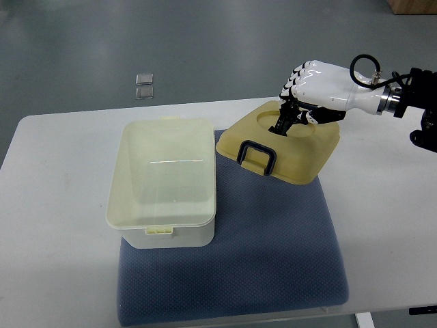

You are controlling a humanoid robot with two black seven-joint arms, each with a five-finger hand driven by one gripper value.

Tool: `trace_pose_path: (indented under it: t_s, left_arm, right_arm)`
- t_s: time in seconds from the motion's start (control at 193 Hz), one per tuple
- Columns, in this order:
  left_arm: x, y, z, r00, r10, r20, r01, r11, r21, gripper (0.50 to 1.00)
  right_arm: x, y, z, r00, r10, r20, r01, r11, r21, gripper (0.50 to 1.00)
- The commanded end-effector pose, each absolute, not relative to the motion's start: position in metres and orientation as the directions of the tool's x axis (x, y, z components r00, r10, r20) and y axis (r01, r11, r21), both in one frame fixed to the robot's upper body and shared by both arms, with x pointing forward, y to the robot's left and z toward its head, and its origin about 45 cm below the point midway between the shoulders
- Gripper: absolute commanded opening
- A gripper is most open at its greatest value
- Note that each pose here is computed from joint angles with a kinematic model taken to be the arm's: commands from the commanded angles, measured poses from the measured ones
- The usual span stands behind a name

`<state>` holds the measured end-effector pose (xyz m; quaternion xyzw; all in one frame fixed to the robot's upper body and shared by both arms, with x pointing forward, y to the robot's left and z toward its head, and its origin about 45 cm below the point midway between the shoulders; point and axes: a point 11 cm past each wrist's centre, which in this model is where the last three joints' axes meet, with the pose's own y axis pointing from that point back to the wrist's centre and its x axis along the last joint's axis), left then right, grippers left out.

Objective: Open white storage box with right hand

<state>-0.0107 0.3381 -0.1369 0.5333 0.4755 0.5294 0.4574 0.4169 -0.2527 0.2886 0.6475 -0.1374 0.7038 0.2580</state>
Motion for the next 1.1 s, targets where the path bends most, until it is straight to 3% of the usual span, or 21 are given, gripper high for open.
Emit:
trace_pose_path:
  t_s: [0.0,0.56,0.622,0.648,0.741,0.907,1.093]
  left_arm:
    - [-0.011,0.338,-0.137,-0.013,0.991,0.130,0.023,-0.129,0.991,1.000]
    - [-0.011,0.338,-0.137,-0.013,0.992,0.128,0.023,-0.128,0.992,1.000]
    - [-0.011,0.338,-0.137,-0.013,0.991,0.130,0.023,-0.129,0.991,1.000]
    - [-0.011,0.338,-0.137,-0.014,0.991,0.130,0.023,-0.129,0.991,1.000]
    - [-0.010,0.338,-0.137,-0.012,0.991,0.130,0.022,-0.130,0.991,1.000]
    - [-0.011,0.338,-0.137,-0.013,0.991,0.130,0.023,-0.129,0.991,1.000]
    - [-0.010,0.338,-0.137,-0.012,0.991,0.130,0.022,-0.130,0.991,1.000]
  right_arm:
    - [0.413,-0.256,0.278,-0.019,0.186,0.982,-0.542,-0.827,0.146,0.500]
    - [0.387,-0.234,0.219,0.041,0.197,0.980,-0.469,-0.862,0.193,0.500]
    - [0.385,-0.235,0.213,0.043,0.211,0.977,-0.464,-0.861,0.207,0.590]
    - [0.384,-0.236,0.211,0.044,0.218,0.975,-0.461,-0.862,0.214,0.653]
    - [0.379,-0.234,0.202,0.049,0.239,0.970,-0.443,-0.865,0.236,0.741]
    - [0.376,-0.240,0.193,0.054,0.271,0.961,-0.438,-0.858,0.267,0.817]
    - [0.385,-0.246,0.203,0.036,0.279,0.959,-0.460,-0.848,0.264,0.825]
